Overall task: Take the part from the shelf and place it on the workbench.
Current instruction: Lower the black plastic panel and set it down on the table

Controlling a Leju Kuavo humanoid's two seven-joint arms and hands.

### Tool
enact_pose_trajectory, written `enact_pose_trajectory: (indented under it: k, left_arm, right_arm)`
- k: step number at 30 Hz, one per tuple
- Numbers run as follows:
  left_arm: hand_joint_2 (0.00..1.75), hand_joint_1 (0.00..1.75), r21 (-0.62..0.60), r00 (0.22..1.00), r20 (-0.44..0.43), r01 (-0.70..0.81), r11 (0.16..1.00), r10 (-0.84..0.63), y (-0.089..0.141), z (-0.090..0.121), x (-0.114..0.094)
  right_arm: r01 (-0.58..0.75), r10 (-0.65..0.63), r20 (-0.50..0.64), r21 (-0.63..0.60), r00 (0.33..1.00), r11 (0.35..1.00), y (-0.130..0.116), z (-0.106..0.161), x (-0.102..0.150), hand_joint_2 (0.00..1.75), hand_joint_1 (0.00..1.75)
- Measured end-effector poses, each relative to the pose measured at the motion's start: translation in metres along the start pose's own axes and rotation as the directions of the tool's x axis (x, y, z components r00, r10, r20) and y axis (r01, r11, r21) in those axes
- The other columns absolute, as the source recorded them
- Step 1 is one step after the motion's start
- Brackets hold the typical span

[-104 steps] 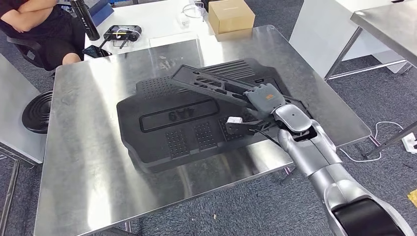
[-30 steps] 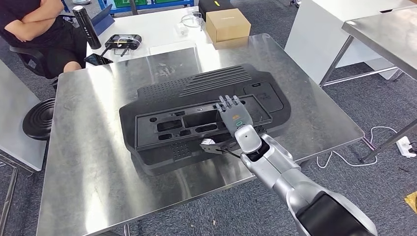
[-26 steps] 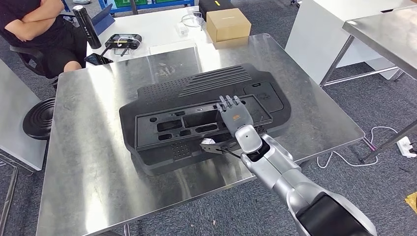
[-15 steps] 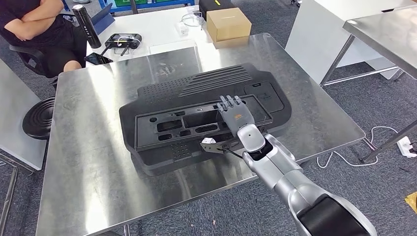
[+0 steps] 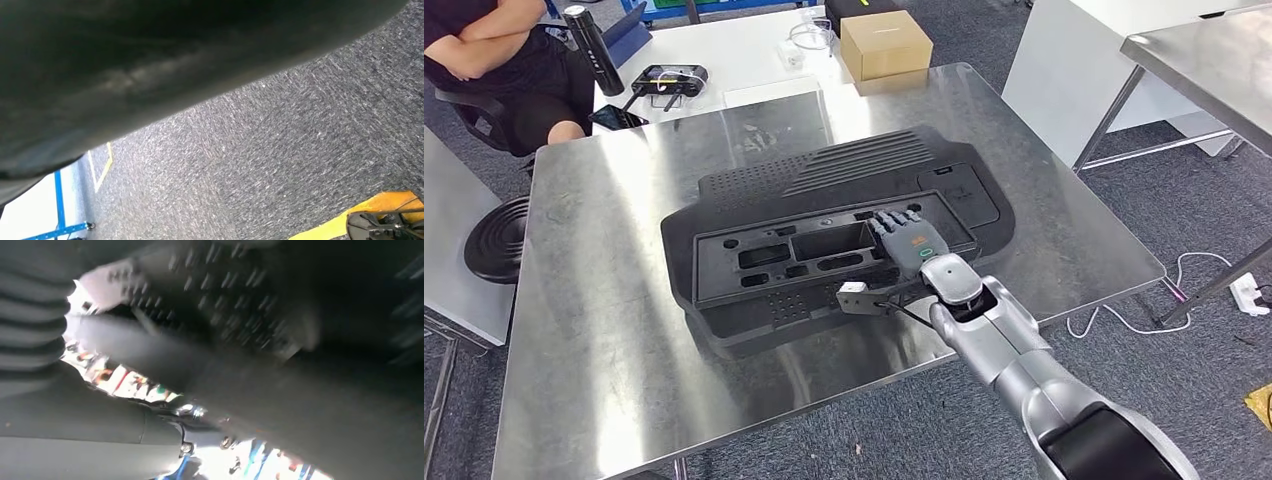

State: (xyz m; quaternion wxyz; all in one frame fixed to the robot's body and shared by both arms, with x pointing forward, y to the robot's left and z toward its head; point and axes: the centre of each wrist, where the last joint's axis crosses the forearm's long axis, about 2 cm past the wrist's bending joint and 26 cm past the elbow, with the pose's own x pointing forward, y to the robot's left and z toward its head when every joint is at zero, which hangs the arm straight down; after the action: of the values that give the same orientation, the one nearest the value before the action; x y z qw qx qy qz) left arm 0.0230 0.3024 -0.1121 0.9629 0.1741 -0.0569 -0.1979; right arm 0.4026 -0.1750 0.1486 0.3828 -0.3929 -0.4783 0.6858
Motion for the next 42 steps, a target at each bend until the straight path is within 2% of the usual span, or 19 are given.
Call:
enact_pose_trajectory:
  k: [19, 25, 37, 42]
  left_arm:
    - [0.00, 0.00, 0.000, 1.000, 0.002, 0.007, 1.000, -0.007, 0.000, 0.000, 0.000]
    - [0.00, 0.00, -0.001, 1.000, 0.008, 0.007, 1.000, -0.007, -0.001, 0.000, 0.000]
    - [0.00, 0.00, -0.009, 1.000, 0.012, 0.001, 1.000, -0.001, -0.005, 0.002, 0.001]
    - [0.00, 0.00, -0.013, 1.000, 0.011, -0.003, 1.000, 0.003, -0.007, 0.002, 0.001]
  right_arm:
    - [0.012, -0.012, 0.023, 0.017, 1.000, 1.000, 0.003, 0.004, -0.002, 0.00, 0.00]
    - [-0.049, 0.048, -0.017, -0.068, 0.999, 0.996, -0.002, 0.008, 0.006, 0.00, 0.00]
    - [-0.078, 0.080, -0.001, -0.267, 0.997, 0.960, -0.026, 0.027, 0.026, 0.00, 0.00]
    - [-0.071, 0.075, 0.007, -0.279, 0.997, 0.958, -0.021, 0.035, 0.029, 0.00, 0.00]
